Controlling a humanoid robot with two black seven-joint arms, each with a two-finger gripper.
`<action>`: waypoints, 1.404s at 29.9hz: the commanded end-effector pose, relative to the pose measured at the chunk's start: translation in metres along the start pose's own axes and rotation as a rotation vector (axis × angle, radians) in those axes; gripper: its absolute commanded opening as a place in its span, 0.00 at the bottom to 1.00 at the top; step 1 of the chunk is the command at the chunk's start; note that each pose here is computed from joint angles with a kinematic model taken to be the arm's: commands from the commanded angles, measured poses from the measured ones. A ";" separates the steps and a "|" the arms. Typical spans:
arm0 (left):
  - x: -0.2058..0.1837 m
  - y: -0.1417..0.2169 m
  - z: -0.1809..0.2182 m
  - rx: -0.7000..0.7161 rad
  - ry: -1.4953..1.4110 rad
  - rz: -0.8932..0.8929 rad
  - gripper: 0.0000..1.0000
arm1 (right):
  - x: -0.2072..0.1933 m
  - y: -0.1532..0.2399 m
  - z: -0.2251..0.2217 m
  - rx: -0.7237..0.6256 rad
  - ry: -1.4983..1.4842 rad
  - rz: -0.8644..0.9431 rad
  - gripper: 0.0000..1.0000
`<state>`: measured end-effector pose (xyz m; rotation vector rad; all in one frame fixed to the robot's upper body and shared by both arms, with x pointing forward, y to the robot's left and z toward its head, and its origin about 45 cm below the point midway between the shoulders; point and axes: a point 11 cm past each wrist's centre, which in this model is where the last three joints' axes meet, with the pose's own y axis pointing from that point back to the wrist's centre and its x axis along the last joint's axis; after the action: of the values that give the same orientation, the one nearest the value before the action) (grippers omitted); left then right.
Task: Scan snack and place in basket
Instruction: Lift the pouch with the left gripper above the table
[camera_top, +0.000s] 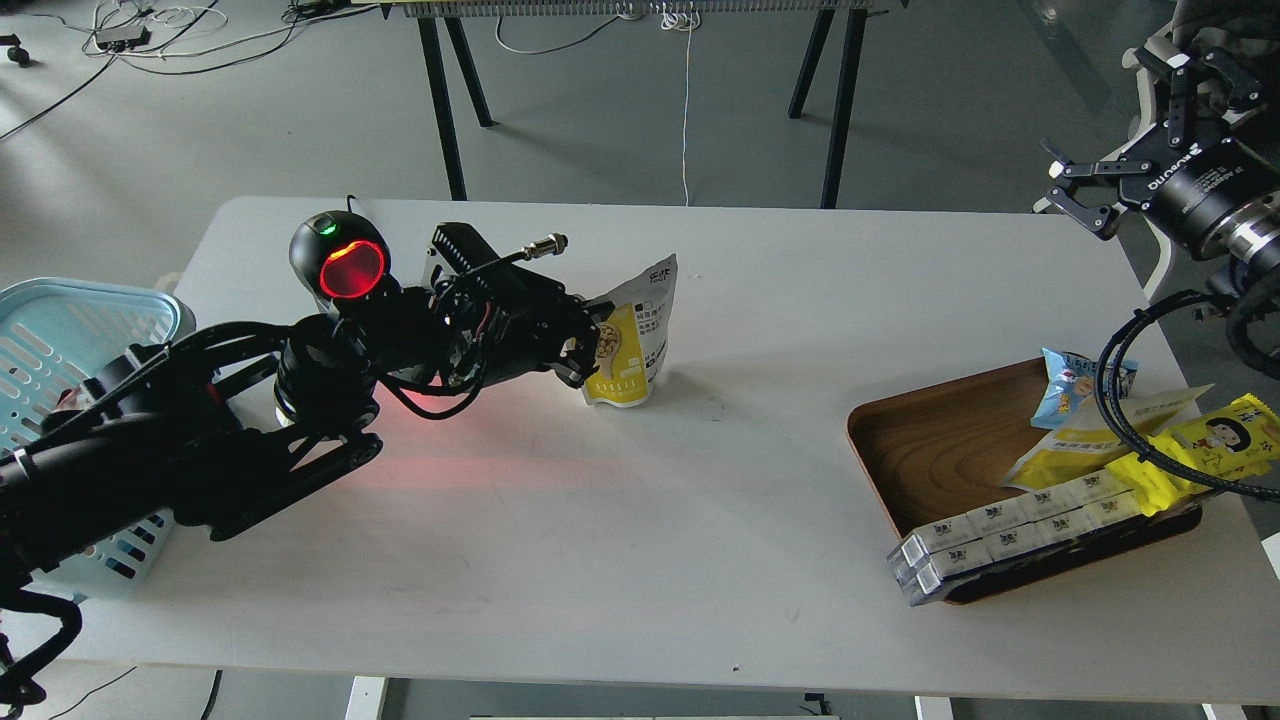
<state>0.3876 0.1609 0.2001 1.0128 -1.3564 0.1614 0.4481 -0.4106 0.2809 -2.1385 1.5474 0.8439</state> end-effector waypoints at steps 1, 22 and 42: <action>0.007 0.006 -0.010 0.022 0.001 0.043 0.01 | 0.001 0.001 0.001 -0.002 -0.001 0.001 0.98; 0.058 0.055 -0.018 0.012 -0.075 0.206 0.01 | -0.003 -0.001 -0.003 0.010 -0.002 -0.009 0.98; 0.066 0.062 -0.015 0.008 -0.085 0.265 0.01 | -0.005 -0.003 -0.005 0.010 0.003 -0.013 0.98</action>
<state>0.3775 0.1779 0.2887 0.8565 -1.5604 0.3176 0.4510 -0.4095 0.2884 -2.1382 1.5339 0.8260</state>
